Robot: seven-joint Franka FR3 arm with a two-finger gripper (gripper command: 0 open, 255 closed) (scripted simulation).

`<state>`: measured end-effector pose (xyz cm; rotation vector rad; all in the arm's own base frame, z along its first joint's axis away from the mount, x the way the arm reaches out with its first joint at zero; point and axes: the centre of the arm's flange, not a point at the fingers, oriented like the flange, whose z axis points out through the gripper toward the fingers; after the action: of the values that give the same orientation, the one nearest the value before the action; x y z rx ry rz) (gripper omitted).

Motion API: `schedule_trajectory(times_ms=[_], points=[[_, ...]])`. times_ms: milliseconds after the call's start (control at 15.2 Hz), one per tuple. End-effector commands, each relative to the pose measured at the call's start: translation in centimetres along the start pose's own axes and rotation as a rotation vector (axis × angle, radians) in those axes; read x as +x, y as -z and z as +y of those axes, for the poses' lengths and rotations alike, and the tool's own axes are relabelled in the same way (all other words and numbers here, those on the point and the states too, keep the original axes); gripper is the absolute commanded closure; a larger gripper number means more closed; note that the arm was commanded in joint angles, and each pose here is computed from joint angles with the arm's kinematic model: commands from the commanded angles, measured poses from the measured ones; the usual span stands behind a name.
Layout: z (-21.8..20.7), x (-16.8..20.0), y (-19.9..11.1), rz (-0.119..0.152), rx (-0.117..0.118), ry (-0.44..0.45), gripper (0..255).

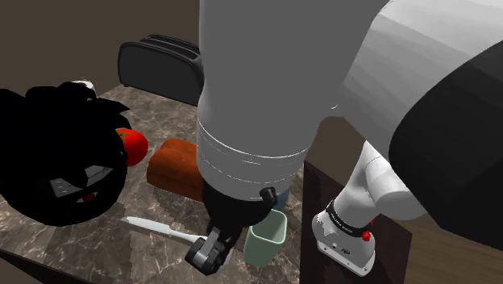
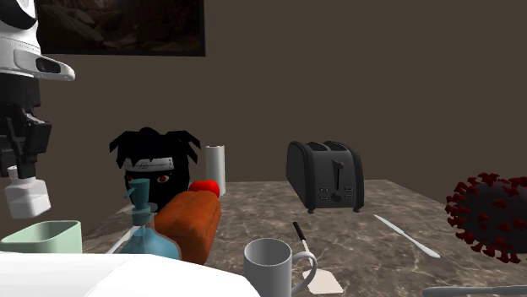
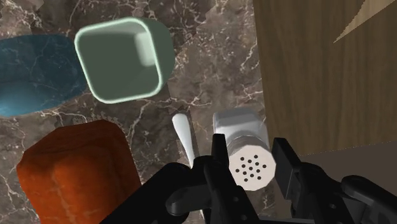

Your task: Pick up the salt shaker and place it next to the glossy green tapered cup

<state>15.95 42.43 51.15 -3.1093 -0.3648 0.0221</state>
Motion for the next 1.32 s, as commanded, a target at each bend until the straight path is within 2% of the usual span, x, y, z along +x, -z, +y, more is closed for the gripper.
schedule_trajectory(times_ms=[0,1254], points=[[0.0,-0.1,-1.1,0.000,0.000,0.000,255],[0.2,0.0,-11.1,0.000,0.000,0.000,255]])
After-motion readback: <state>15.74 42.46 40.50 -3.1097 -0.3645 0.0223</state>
